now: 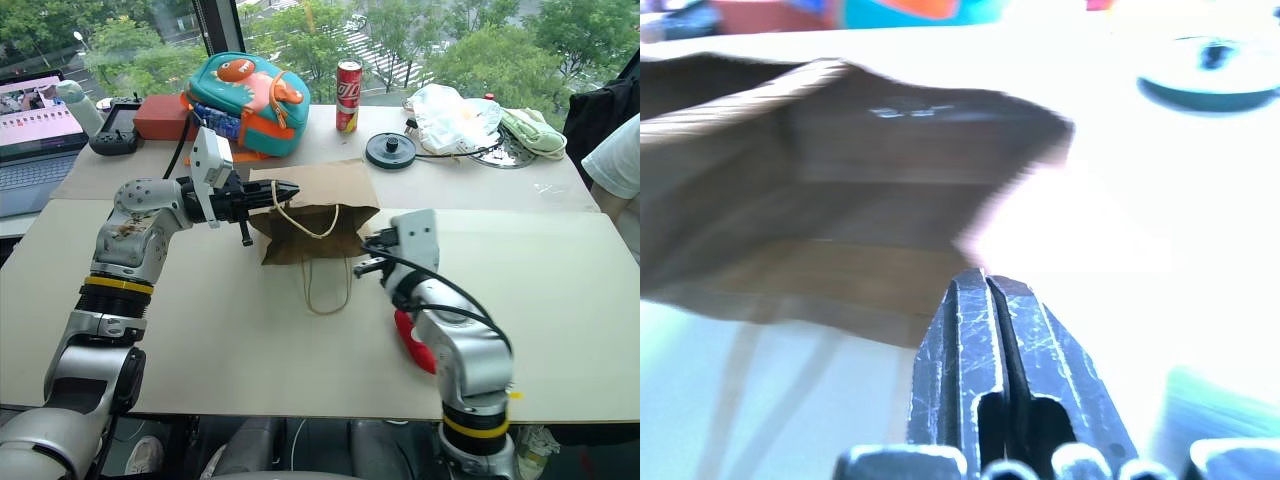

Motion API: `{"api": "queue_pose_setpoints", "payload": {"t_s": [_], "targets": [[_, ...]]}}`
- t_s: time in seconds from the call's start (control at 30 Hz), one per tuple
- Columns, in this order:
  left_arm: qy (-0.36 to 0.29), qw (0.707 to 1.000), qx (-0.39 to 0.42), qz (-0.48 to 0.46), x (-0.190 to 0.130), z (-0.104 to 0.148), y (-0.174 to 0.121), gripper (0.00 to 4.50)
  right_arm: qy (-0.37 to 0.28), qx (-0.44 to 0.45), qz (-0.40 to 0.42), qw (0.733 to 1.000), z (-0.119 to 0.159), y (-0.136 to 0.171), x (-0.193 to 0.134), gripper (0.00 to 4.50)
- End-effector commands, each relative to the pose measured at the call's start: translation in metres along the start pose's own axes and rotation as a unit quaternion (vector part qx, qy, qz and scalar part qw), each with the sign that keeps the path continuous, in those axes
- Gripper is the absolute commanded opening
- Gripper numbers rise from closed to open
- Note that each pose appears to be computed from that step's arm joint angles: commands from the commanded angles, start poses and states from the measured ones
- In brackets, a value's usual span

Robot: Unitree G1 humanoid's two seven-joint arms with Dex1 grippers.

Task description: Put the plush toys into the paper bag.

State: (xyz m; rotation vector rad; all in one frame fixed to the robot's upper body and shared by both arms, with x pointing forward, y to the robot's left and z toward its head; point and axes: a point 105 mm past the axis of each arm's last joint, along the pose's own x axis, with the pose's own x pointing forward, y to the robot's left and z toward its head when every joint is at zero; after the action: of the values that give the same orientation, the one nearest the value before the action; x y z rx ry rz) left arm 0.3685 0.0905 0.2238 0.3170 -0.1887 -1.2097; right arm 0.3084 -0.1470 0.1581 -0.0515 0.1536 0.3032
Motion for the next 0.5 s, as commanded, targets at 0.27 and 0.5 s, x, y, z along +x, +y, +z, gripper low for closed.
{"api": "queue_pose_setpoints", "payload": {"t_s": [0.27, 0.5], "targets": [[-0.018, 1.000, 0.018, 0.002, 0.000, 0.013, 0.003, 0.00, 0.053, -0.021, -0.085, 0.995, -0.014, -0.039, 0.004, 4.17], [-0.020, 1.000, 0.019, 0.003, 0.001, 0.014, 0.003, 0.00, 0.101, -0.015, -0.125, 0.987, -0.039, -0.050, 0.024, 4.43]]}}
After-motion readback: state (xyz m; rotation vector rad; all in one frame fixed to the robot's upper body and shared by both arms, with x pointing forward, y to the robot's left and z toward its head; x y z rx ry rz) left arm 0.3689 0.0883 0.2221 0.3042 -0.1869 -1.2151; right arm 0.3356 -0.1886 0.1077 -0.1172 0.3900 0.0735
